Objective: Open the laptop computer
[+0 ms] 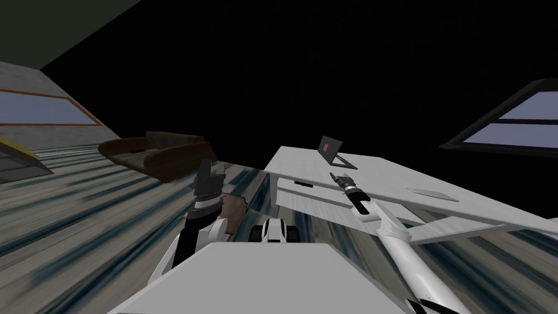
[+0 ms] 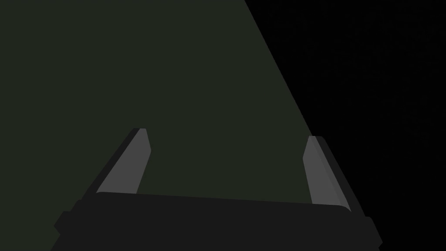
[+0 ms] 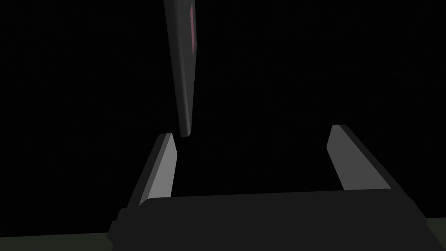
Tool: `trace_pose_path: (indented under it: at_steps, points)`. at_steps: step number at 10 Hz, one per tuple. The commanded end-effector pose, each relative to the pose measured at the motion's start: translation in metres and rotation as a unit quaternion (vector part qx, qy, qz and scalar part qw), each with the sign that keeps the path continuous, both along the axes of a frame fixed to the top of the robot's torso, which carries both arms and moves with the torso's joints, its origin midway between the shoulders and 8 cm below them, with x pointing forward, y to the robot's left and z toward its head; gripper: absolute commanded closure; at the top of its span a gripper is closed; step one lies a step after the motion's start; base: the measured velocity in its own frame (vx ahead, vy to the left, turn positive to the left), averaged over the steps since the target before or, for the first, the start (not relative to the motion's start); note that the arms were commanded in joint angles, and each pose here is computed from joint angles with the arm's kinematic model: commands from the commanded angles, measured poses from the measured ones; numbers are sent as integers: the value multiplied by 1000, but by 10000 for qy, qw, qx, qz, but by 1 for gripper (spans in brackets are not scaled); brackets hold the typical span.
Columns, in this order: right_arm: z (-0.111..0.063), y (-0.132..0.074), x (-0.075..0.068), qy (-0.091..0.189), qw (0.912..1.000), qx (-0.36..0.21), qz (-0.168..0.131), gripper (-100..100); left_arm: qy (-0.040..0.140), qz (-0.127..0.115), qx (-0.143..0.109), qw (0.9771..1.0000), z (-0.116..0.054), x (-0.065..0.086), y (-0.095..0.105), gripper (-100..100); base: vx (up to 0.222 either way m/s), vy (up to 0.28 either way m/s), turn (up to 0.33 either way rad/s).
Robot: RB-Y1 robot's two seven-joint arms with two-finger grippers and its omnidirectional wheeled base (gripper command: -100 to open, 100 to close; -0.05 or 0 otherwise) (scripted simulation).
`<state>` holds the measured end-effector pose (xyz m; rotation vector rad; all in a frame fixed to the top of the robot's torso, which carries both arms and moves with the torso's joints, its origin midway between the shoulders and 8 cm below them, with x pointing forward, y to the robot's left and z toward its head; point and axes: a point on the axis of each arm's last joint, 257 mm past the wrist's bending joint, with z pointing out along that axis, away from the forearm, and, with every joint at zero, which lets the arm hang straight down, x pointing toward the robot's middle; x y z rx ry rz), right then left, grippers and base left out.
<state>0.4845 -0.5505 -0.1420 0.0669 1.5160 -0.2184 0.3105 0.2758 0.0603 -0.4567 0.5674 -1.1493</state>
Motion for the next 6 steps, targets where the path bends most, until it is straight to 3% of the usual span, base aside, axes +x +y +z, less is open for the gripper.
trace_pose_path:
  at_steps: [1, 6]
  points:
    - [-1, -36, 5, 367, 9957, -765, -385, -100, 0, 0, 0, 10000, 0, 0, 0, 0, 70, -101, 218]
    - [-3, -87, 6, 989, 9702, -1991, -964, -100, 0, 0, 0, 10000, 0, 0, 0, 0, 58, -123, 219]
